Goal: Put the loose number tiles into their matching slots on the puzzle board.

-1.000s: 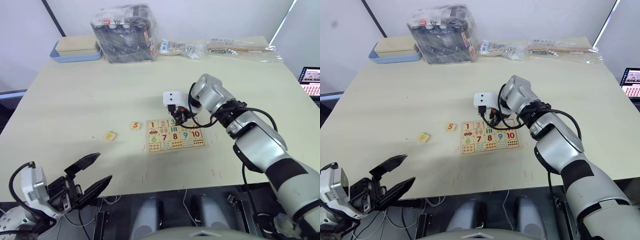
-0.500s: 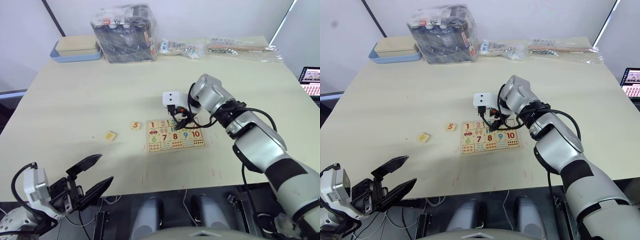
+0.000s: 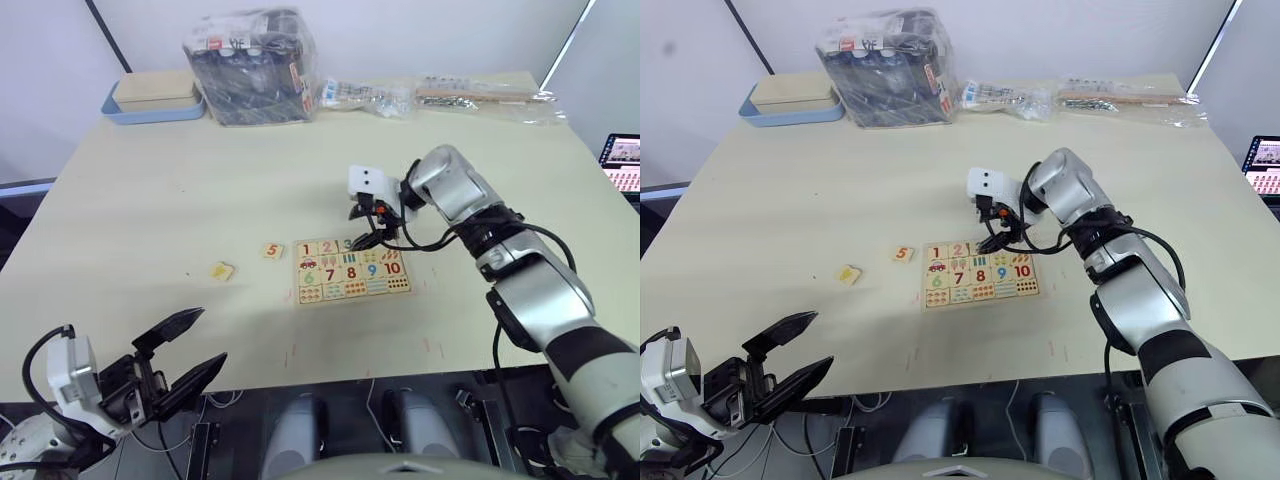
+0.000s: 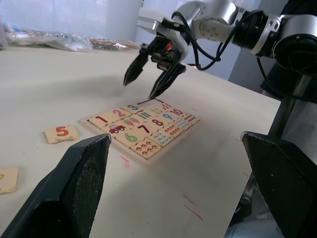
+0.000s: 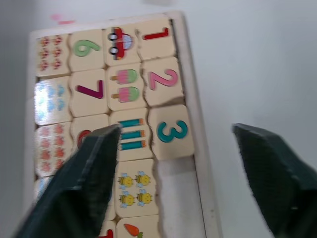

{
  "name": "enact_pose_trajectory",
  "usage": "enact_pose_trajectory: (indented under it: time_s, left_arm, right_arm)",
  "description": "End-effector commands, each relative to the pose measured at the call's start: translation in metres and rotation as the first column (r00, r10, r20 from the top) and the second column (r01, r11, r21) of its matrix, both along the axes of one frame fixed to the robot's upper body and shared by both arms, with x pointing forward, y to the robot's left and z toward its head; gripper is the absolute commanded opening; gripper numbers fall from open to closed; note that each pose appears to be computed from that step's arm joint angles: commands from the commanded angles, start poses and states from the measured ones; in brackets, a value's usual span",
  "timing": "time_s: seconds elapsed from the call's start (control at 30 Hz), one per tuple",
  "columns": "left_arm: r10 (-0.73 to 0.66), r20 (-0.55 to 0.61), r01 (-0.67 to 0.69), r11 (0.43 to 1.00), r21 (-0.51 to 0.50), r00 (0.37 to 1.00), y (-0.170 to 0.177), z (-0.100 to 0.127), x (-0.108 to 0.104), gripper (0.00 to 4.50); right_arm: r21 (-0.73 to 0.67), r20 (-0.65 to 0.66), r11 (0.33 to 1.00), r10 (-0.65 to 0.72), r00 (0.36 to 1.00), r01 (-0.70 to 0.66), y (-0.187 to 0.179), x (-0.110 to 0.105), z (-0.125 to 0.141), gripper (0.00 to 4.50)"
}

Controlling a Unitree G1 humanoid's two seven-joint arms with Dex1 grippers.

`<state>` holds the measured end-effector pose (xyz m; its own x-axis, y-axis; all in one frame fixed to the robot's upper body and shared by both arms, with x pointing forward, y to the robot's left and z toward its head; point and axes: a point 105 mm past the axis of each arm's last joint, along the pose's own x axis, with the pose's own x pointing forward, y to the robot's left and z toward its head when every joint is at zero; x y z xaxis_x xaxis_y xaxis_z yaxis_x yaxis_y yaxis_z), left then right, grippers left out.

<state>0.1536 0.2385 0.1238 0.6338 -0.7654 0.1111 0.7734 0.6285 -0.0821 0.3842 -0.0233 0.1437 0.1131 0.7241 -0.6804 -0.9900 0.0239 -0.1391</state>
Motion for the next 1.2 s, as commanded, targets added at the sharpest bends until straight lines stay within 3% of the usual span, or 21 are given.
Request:
enact_pose_trajectory:
  time_s: [0.03, 0.17, 1.2]
  left_arm:
    - [-0.006, 0.035, 0.005, 1.0, 0.014, 0.999, -0.001, 0.006, 0.0, 4.5]
    - [-0.012, 0.037, 0.011, 1.0, 0.018, 0.999, 0.0, 0.007, 0.001, 4.5]
    - [-0.015, 0.043, 0.014, 1.0, 0.028, 0.999, 0.002, 0.008, 0.003, 4.5]
  right_arm:
    - [0.078, 0.046, 0.997, -0.015, 0.999, 0.012, 0.003, 0.005, 0.009, 1.82]
    - [0.094, 0.054, 0.994, -0.053, 0.997, 0.048, 0.003, 0.01, 0.002, 0.01]
    - [0.025, 0.058, 0.997, -0.07, 0.996, 0.069, 0.0, 0.011, -0.018, 0.01]
